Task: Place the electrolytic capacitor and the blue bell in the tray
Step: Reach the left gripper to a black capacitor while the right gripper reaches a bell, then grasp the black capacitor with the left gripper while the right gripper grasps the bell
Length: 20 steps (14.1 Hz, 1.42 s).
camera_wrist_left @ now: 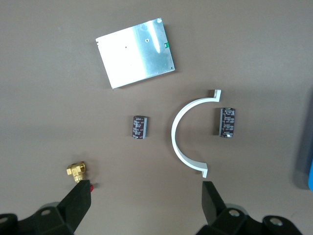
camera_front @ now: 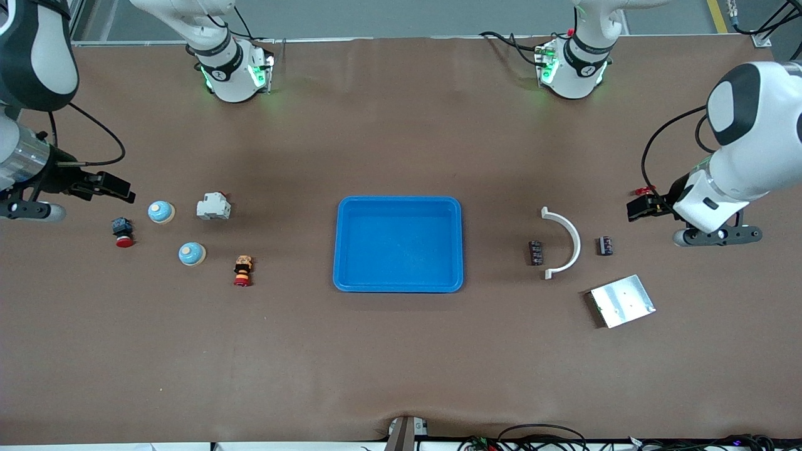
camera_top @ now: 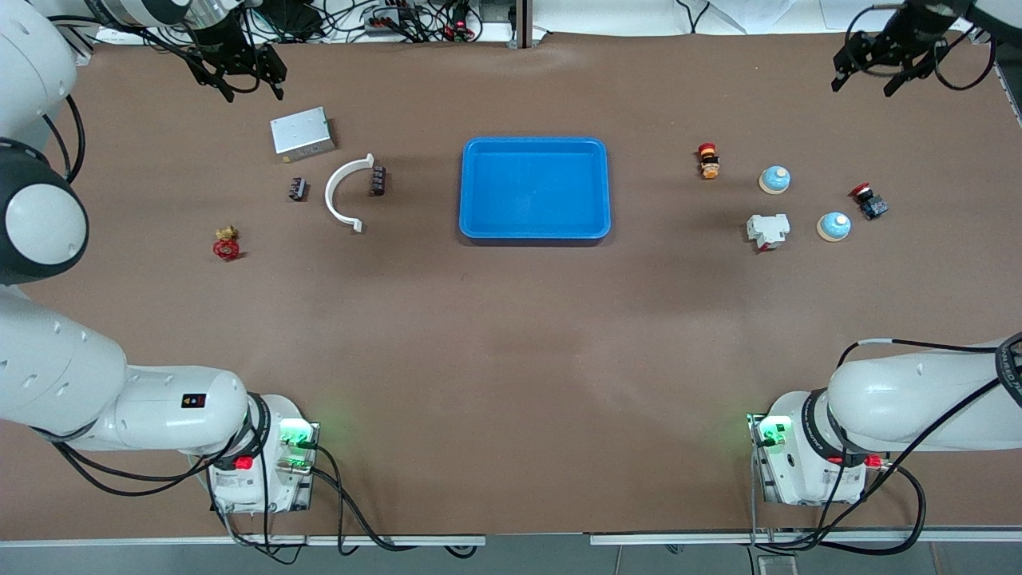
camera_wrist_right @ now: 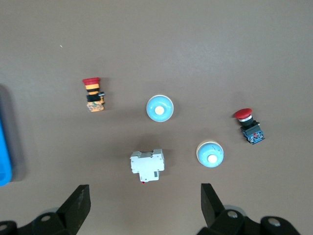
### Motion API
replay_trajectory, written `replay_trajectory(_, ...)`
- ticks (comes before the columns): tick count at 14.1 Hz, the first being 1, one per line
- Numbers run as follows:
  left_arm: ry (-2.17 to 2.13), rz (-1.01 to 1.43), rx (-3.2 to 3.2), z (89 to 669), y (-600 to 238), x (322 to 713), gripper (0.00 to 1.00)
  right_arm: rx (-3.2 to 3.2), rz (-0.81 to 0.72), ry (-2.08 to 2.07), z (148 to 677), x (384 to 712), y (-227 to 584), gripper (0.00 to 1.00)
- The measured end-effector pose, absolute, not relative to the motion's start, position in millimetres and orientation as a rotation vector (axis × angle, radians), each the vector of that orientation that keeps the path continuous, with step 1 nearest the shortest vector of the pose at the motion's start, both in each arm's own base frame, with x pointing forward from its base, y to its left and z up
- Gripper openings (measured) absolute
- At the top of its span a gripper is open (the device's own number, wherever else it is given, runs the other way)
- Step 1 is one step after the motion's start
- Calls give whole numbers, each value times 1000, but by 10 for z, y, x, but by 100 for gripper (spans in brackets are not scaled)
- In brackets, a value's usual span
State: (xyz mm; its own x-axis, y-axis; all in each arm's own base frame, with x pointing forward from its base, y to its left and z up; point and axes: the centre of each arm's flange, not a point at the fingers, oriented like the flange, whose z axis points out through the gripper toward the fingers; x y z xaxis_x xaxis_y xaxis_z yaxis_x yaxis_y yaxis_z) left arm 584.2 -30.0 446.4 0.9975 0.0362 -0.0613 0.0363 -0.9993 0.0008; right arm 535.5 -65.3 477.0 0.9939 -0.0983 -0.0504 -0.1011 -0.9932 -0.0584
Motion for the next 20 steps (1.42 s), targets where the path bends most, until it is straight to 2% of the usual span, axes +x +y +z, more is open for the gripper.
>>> replay_trajectory(7,102,-185,3129,3888,-263,5926,100,-3079,36,176,4118,4830,-1011,100)
replay_trajectory(14,75,-265,3118,3085,-71,5759,100,-3144,-67,103,3555,4570,-1122,100)
replay_trajectory(16,70,-237,3117,2868,-54,5771,100,-3153,-122,86,3353,4460,-1166,100)
replay_trajectory(20,88,-200,3115,2425,4,5695,100,-3162,-130,47,2948,4366,-1338,100)
